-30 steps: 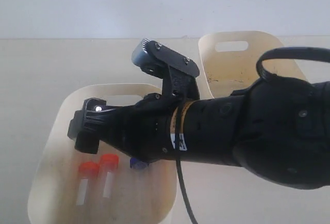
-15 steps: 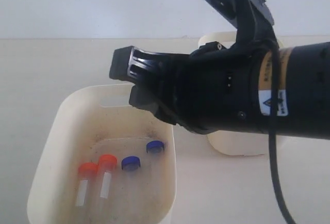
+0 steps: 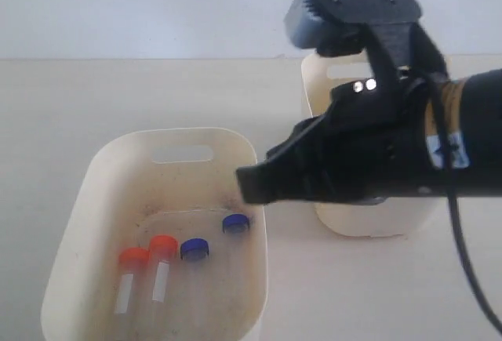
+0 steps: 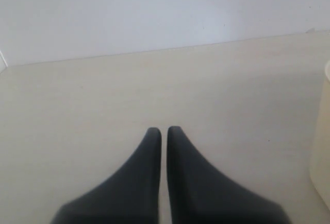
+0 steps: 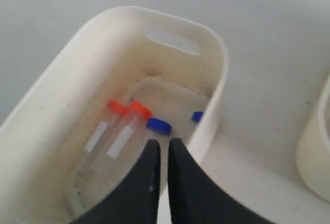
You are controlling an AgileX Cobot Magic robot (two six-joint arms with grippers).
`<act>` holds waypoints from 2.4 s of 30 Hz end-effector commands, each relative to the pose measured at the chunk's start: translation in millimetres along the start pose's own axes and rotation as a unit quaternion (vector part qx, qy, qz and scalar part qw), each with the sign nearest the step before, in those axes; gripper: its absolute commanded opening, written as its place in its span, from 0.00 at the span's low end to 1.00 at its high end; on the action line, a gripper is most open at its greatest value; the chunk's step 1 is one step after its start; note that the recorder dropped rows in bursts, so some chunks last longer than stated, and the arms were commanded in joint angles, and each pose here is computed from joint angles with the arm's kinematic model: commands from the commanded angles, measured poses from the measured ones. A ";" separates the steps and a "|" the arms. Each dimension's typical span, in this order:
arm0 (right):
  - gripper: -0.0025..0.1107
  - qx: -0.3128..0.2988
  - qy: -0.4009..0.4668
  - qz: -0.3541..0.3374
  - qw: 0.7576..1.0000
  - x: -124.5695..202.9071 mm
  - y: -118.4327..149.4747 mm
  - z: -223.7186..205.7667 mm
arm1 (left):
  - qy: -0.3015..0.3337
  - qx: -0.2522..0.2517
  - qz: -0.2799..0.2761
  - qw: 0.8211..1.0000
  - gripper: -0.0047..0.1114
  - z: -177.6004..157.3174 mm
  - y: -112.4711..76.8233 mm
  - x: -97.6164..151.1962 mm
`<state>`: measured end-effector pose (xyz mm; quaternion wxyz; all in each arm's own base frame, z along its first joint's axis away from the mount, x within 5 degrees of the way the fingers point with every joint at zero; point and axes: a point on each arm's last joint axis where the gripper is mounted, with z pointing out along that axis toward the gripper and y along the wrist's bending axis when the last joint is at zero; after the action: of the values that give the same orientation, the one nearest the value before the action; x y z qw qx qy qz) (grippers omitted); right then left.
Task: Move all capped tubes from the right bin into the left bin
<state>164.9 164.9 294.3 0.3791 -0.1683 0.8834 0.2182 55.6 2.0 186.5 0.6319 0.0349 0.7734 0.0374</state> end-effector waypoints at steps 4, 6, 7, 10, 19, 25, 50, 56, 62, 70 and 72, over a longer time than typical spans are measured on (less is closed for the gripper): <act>0.07 0.047 -0.101 0.167 0.980 -1.6 -57.3 -52.2 | -0.010 0.000 -0.009 1.000 0.08 -0.5 0.0 -2.7; 0.07 0.060 -0.123 0.211 0.968 11.9 -70.8 -60.7 | -0.010 0.000 -0.009 1.000 0.08 -0.5 0.0 -2.7; 0.07 0.072 -0.129 0.232 0.961 22.3 -78.2 -63.9 | -0.010 0.000 -0.009 1.000 0.08 -0.5 0.0 -2.7; 0.07 0.109 -0.131 0.295 0.940 61.5 -98.2 -65.3 | -0.010 0.000 -0.009 1.000 0.08 -0.5 0.0 -2.7; 0.07 0.163 -0.258 0.392 0.868 141.9 -118.0 -81.3 | -0.010 0.000 -0.009 1.000 0.08 -0.5 0.0 -2.7; 0.07 0.159 -0.351 0.343 0.857 154.1 -114.6 -91.4 | -0.010 0.000 -0.009 1.000 0.08 -0.5 0.0 -2.7; 0.07 0.272 -0.260 0.068 0.924 178.2 -118.1 -82.4 | -0.010 0.000 -0.009 1.000 0.08 -0.5 0.0 -2.7; 0.07 0.272 -0.257 0.070 0.925 178.7 -118.1 -82.1 | -0.010 0.000 -0.009 1.000 0.08 -0.5 0.0 -2.7; 0.07 0.272 -0.257 0.070 0.925 178.7 -118.1 -82.1 | -0.010 0.000 -0.009 1.000 0.08 -0.5 0.0 -2.7; 0.07 0.272 -0.257 0.070 0.925 178.7 -118.1 -82.1 | -0.010 0.000 -0.009 1.000 0.08 -0.5 0.0 -2.7; 0.07 0.272 -0.257 0.070 0.925 178.7 -118.1 -82.1 | -0.010 0.000 -0.009 1.000 0.08 -0.5 0.0 -2.7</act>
<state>53.6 -0.7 181.0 0.6043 0.0690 0.7930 0.0364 55.6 2.0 186.5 0.6319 0.0349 0.7734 0.0374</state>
